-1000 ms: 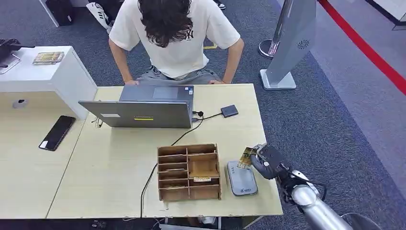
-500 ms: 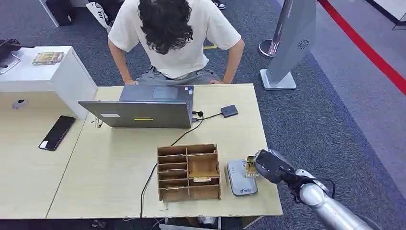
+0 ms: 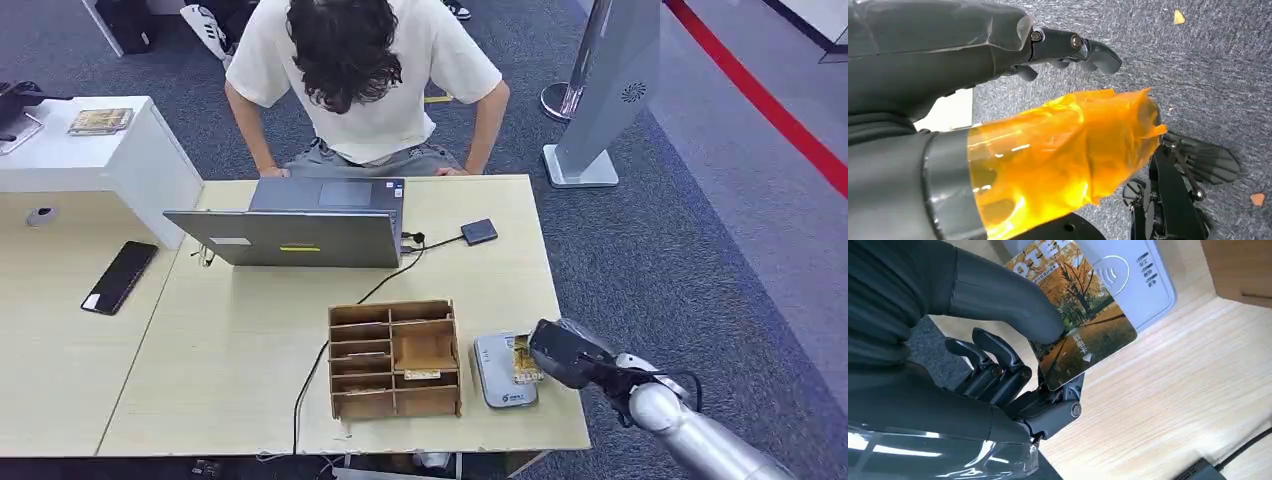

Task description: Pass the card to the sensor for recognition and then transmit it.

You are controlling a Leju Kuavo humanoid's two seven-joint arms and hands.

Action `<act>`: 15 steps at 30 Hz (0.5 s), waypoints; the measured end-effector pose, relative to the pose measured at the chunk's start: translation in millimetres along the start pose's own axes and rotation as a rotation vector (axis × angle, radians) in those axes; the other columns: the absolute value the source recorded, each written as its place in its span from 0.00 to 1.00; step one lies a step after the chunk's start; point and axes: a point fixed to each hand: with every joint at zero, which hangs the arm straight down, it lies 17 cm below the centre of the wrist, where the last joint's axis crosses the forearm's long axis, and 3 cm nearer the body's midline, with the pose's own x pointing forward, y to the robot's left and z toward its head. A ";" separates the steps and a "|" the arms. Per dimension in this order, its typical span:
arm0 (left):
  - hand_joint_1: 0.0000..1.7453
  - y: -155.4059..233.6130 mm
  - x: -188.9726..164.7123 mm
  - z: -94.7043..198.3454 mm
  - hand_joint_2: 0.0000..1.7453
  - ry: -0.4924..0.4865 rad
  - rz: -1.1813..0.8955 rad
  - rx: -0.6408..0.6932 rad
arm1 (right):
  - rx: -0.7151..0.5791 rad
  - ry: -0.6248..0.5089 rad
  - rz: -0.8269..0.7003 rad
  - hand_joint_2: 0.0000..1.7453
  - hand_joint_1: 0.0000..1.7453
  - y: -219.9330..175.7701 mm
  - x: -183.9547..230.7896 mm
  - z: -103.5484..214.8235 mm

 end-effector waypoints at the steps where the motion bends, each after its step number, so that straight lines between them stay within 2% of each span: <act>1: 0.00 -0.3 0.0 0.0 0.00 0.000 0.000 -0.002 | 0.004 -0.001 -0.005 1.00 1.00 1.2 0.7 0.0; 15: 0.00 -0.9 0.0 0.1 0.00 0.001 0.002 -0.005 | 0.044 -0.049 -0.023 1.00 1.00 15.8 21.1 -2.4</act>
